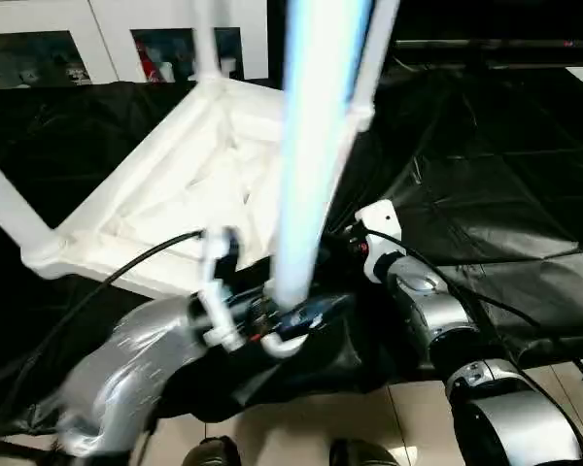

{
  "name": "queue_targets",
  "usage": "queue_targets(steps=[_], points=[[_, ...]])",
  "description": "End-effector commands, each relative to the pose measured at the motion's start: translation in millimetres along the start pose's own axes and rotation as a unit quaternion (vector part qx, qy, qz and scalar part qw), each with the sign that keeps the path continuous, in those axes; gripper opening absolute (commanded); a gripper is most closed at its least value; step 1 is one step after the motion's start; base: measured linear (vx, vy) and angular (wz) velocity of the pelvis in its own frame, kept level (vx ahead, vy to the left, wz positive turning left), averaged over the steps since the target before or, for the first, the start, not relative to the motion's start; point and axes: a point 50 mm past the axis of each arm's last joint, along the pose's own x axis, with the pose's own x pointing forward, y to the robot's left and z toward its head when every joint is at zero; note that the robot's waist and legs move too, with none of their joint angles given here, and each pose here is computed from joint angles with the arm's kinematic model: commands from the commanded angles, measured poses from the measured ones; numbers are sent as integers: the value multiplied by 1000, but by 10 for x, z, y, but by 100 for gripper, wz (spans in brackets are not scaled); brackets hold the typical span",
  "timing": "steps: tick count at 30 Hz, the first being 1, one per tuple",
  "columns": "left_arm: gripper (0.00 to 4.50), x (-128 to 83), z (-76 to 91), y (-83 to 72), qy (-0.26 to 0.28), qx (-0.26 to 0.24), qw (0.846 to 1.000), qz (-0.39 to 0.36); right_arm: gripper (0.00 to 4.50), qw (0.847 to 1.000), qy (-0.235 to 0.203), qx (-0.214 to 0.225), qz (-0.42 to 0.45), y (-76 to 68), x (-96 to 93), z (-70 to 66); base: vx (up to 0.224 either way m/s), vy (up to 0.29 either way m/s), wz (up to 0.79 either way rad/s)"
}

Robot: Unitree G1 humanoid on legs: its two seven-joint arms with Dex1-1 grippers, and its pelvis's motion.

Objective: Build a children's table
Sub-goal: Rotate table base

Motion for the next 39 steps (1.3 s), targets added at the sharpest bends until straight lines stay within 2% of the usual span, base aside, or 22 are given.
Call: queue_targets(steps=[1,4,8,15,18,19,20,21,24,27,29,30,31,34,35,36,37,39], points=[[448,225,-3,-60,-3,9,999,-45,375,995,-13,-37,88,314,71,53,0,0,0],[448,331,-14,-51,-5,11,998,-56,375,994,-14,-55,92,299,56,58,0,0,0],[448,426,-28,-20,-9,16,998,-54,375,995,-17,-54,87,246,36,72,0,0,0],[448,500,-90,142,8,43,999,-17,375,995,-11,-69,64,118,-17,50,0,0,0],[448,383,-126,342,49,87,994,39,375,997,-20,-68,19,-98,-88,100,0,0,0],[448,383,-126,342,49,87,994,39,375,997,-20,-68,19,-98,-88,100,0,0,0],[448,329,-125,386,55,88,993,48,375,997,-26,-70,9,-179,-130,125,0,0,0],[448,321,-125,394,56,89,993,50,375,997,-26,-70,8,-190,-136,129,0,0,0],[448,120,-197,581,122,119,980,101,375,996,-39,-79,-2,-416,-315,210,0,0,0],[448,55,-236,626,147,132,975,101,375,996,-42,-84,9,-503,-416,236,0,0,0],[448,35,-244,624,151,128,976,91,375,995,-40,-86,22,-532,-465,244,0,0,0],[448,-31,-286,600,176,120,976,48,375,991,-33,-97,83,-565,-625,267,0,0,0],[448,-31,-286,600,176,120,976,48,375,991,-33,-97,83,-565,-625,267,0,0,0],[448,-121,-352,601,218,108,970,5,375,982,-19,-113,153,-558,-813,289,0,0,0],[448,-149,-373,617,235,107,966,-1,375,979,-15,-114,168,-561,-856,293,0,0,0],[420,-211,-414,705,277,120,953,5,375,974,-7,-115,195,-560,-929,305,0,0,0],[412,-211,-414,705,277,120,953,5,375,974,-7,-115,195,-560,-929,305,0,0,0],[412,-253,-437,780,306,133,943,10,375,968,2,-114,221,-546,-982,311,0,0,0]])
